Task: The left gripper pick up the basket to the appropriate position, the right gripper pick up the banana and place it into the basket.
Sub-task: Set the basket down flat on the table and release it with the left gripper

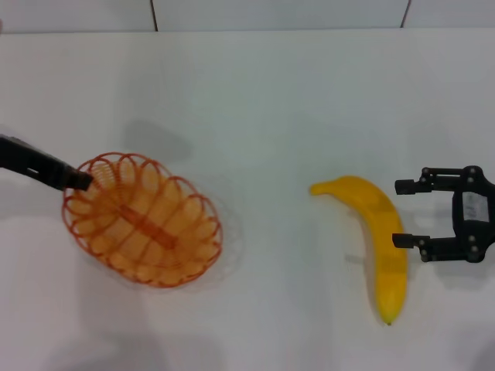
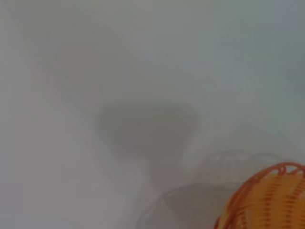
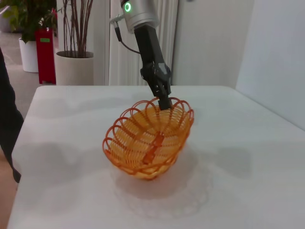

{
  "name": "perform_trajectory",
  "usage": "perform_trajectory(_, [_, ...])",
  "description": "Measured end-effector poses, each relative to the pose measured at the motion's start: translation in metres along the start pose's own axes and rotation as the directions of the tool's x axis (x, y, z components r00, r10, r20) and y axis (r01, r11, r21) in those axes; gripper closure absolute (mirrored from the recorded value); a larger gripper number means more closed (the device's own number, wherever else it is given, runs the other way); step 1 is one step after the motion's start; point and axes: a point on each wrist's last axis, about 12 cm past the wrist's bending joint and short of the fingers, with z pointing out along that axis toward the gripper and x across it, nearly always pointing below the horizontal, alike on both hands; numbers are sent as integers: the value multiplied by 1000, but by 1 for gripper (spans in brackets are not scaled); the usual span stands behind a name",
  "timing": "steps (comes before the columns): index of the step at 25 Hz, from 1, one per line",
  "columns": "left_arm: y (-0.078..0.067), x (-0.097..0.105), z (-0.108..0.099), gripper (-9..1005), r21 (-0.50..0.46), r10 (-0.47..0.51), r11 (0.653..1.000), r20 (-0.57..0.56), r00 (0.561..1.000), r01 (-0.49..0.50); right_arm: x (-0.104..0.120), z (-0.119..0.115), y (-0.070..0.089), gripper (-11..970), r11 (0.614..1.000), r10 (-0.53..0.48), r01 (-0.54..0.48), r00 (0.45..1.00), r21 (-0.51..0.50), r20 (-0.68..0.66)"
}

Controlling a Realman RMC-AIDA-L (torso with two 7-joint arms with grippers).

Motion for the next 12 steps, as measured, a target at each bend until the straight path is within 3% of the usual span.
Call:
perform_trajectory(6, [-5, 3, 10, 942, 82, -100, 992, 58, 993, 95, 0, 0, 0, 285, 1000, -1, 1, 1000, 1, 0])
perform_trajectory(12, [0, 10, 27, 942, 121, -205, 973, 87, 975, 194, 0, 1, 0, 288, 1000, -1, 1, 1000, 1, 1])
